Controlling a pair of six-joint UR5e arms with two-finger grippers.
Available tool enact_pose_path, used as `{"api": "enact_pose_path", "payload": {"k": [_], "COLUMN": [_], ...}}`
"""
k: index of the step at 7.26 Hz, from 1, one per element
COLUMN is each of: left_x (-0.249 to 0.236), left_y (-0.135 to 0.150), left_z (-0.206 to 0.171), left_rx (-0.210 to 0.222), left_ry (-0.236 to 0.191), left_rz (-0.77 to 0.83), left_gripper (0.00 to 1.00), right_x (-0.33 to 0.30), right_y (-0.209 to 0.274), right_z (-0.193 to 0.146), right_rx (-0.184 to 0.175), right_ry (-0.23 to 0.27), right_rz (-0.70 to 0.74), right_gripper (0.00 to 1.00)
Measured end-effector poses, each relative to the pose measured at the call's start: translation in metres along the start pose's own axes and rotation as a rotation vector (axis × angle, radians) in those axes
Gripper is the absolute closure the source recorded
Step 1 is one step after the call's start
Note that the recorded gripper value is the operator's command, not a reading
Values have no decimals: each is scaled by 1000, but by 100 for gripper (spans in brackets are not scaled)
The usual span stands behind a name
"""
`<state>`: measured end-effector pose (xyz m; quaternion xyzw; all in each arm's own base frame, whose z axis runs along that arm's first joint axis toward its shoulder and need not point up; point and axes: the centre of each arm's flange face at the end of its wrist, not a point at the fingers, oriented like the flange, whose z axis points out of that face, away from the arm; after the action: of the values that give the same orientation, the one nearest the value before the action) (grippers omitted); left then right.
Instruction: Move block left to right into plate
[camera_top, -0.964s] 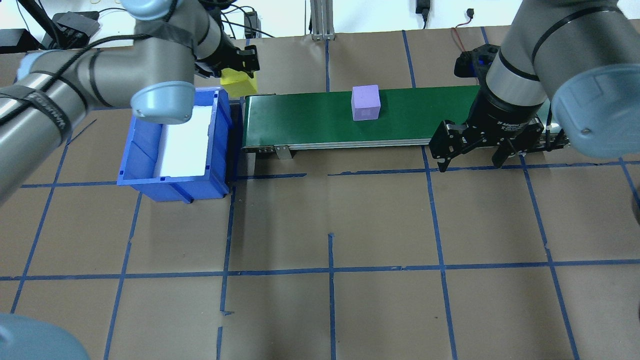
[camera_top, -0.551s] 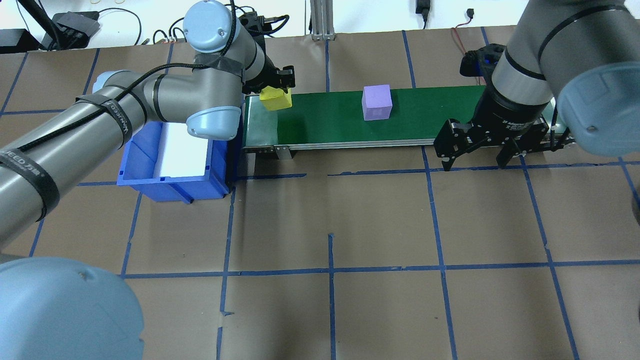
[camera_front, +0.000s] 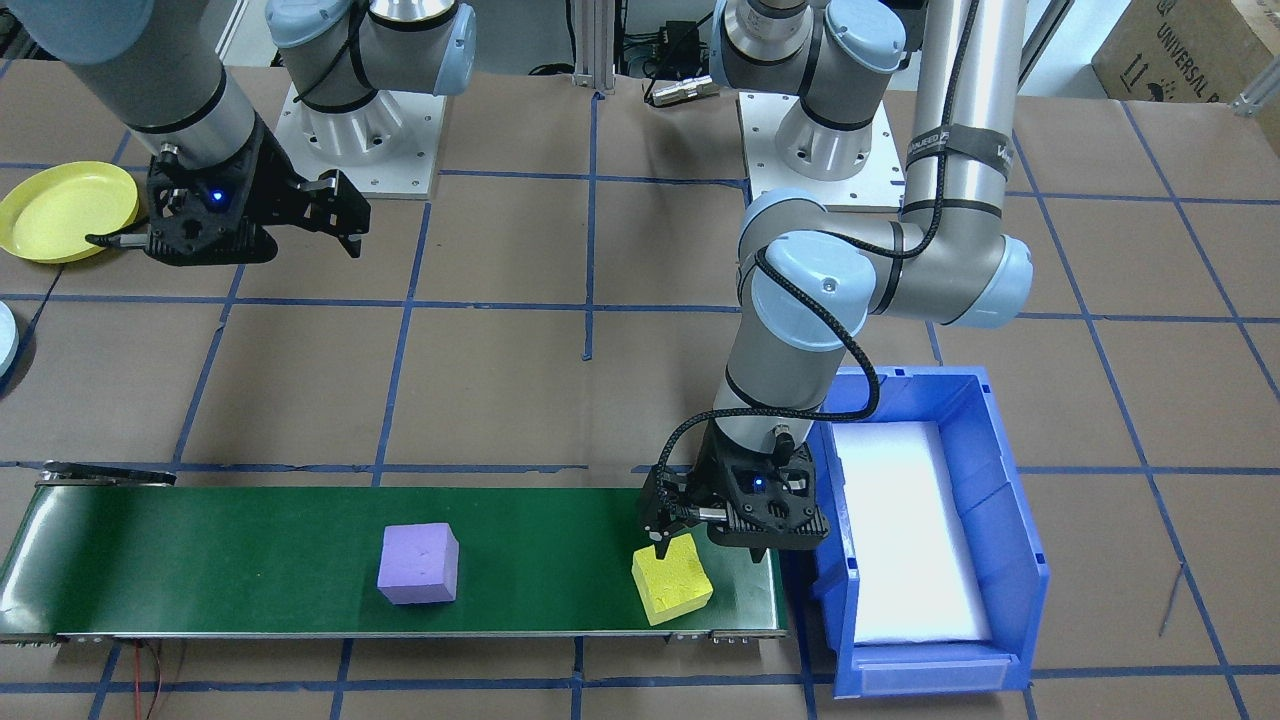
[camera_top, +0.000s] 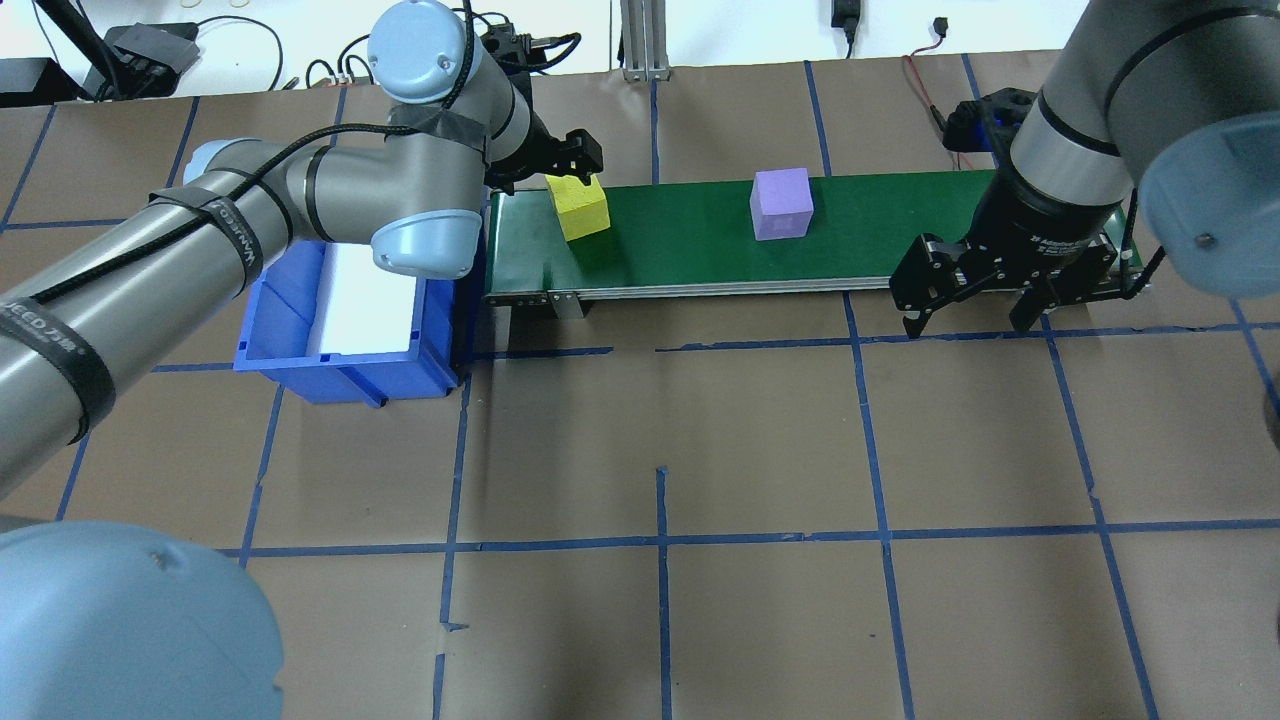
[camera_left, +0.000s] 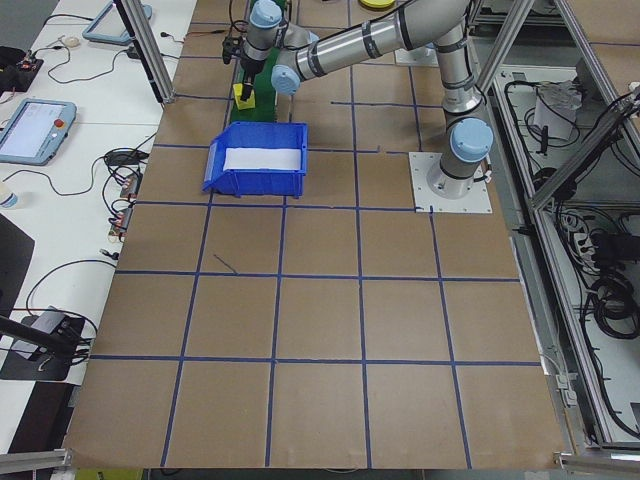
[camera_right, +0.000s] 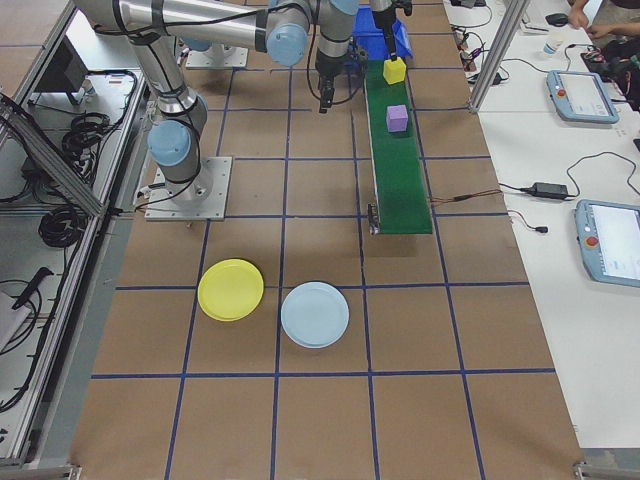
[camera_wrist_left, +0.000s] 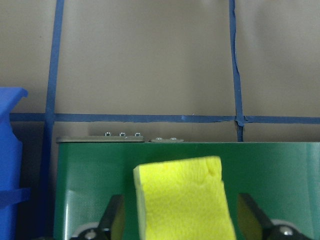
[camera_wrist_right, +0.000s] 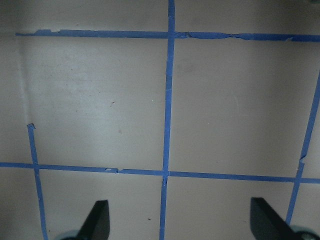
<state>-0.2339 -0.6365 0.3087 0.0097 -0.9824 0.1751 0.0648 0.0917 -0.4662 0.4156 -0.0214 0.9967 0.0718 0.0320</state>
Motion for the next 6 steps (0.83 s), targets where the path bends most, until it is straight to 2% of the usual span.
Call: {"api": "enact_pose_path", "payload": {"k": [2, 4, 5, 6], "left_x": [-29, -78, -99, -112], "left_y": [-2, 6, 14, 21], "left_z": [-51, -129, -158, -172], "left_rx": [-49, -122, -158, -183], "left_ry": [-66, -131, -161, -180], "left_rz": [31, 23, -4, -24], "left_gripper": [0, 0, 0, 0], "right_x": [28, 57, 69, 79], "right_y": [-16, -48, -68, -86], "right_z": [6, 9, 5, 3], "right_rx": [12, 62, 87, 102], "right_ry": [-9, -16, -32, -49], "right_rz": [19, 38, 33, 18], "right_gripper": [0, 0, 0, 0]}}
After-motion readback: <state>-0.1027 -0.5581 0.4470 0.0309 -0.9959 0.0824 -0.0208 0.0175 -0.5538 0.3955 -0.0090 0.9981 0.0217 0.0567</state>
